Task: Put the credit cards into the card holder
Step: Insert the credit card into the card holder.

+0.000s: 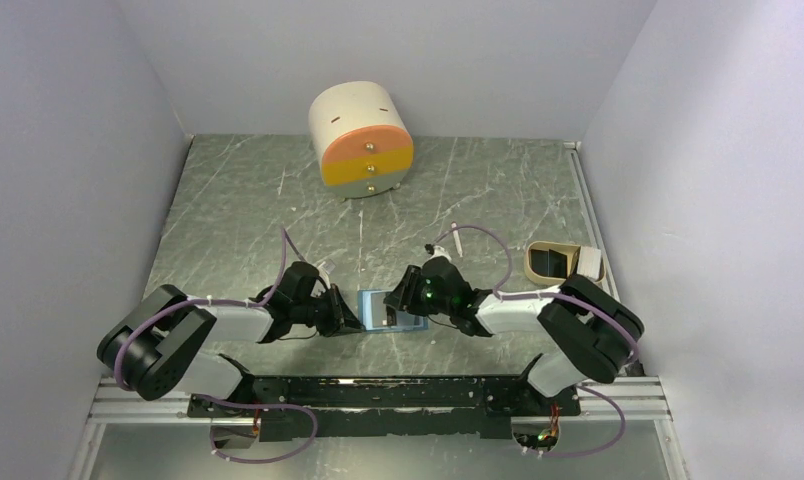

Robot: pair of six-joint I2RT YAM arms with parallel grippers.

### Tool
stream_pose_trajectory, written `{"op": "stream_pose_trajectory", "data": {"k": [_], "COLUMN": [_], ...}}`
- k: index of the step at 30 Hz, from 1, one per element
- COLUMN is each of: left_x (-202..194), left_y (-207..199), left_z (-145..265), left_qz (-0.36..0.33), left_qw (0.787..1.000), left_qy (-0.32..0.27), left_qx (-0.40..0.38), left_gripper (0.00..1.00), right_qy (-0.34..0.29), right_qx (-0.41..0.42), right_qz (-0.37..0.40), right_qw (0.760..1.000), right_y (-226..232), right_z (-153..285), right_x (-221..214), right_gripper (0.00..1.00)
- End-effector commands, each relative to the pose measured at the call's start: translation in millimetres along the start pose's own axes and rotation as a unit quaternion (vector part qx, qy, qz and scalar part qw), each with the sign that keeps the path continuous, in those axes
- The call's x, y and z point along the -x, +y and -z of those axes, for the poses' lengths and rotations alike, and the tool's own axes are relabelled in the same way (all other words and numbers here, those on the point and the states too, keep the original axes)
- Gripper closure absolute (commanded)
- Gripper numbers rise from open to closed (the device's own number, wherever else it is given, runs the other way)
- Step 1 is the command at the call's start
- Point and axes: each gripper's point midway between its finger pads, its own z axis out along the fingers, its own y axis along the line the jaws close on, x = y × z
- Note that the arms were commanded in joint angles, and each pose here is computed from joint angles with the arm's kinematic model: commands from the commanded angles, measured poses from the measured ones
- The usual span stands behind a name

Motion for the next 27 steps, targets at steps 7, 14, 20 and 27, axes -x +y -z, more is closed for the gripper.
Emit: {"op": "stream_pose_trajectory", "data": {"k": [7,14,20,27], "left_x": [6.3,4.2,2.9,6.0], "left_y": [-30.6,-40.3,-41.5,-36.8], "left_z": [6.5,8.1,5.7,6.0], "left_qz": [-0.038,-0.046,-0.046,-0.041], "left_qw": [0.997,0.995,0.994,0.997], "left_qy": [-0.01,-0.007,-0.002,-0.011], "left_qx": [-0.061,-0.091,-0.096,-0.072], "left_gripper": [0.82,0.77,0.77,0.83], "right_qy": [0.037,0.04,0.044,0.038], "right_qx": [-0.008,0.027,0.048,0.033], "right_qz": [0.0,-0.02,-0.028,-0.01], "right_qw": [0.999,0.999,0.997,0.999], "right_y": [2.0,11.6,17.0,14.6], "right_z": [-12.9,-14.9,-15.4,-9.0], "right_x": [-20.7,-24.5,-28.0,-23.3], "right_gripper": [0.6,0.7,0.78,0.8]}}
